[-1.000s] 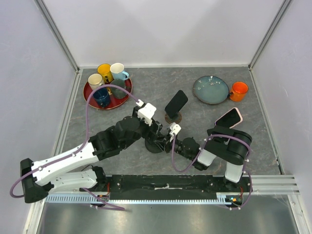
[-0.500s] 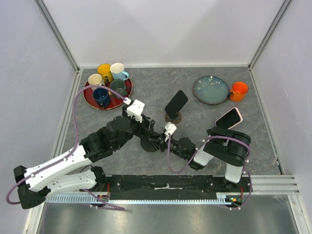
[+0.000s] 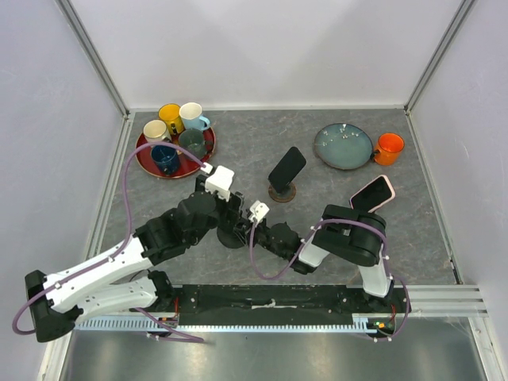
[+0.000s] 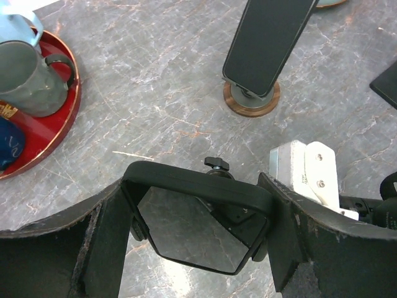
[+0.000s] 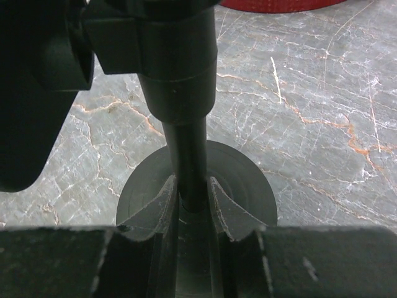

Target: Remove the phone from the phone stand

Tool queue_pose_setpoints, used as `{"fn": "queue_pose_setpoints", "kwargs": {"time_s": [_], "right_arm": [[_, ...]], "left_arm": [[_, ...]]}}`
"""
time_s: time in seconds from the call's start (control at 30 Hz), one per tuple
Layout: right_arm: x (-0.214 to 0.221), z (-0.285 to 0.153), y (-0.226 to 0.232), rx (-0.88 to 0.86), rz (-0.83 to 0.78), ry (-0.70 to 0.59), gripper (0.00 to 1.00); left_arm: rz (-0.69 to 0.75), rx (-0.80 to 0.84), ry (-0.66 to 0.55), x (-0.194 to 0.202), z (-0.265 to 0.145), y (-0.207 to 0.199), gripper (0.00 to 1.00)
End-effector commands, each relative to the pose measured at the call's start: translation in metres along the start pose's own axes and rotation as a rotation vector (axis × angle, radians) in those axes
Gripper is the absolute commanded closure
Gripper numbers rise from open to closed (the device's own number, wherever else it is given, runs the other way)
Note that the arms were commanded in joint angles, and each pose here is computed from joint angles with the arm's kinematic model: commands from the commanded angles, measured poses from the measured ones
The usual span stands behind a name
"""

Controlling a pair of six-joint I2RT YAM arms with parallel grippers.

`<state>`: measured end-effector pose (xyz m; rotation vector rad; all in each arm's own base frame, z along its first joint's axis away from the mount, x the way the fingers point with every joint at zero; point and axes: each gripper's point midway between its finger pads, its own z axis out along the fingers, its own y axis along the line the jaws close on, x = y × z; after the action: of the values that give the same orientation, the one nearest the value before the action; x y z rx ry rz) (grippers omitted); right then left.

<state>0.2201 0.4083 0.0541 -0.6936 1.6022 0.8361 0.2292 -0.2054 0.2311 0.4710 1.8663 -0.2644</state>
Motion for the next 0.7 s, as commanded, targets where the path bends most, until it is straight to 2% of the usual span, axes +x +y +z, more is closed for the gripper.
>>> {"fn": "queue_pose_setpoints", "kwargs": {"time_s": [0.0, 0.47, 0.67], "right_arm": [[0.072, -0.017, -0.008, 0.046, -0.049, 0.242, 1.00], [0.118, -0.034, -0.003, 0.095, -0.093, 0.362, 1.00], [0.125, -0.032, -0.002, 0.097, -0.109, 0.385, 1.00]], "left_arm": [[-0.215, -0.005, -0.330, -0.096, -0.024, 0.009, 0.98], [-0.294, 0.016, -0.493, -0.147, -0.069, 0.029, 0.98], [-0.322, 0.019, -0.550, -0.156, -0.083, 0.037, 0.98]]}}
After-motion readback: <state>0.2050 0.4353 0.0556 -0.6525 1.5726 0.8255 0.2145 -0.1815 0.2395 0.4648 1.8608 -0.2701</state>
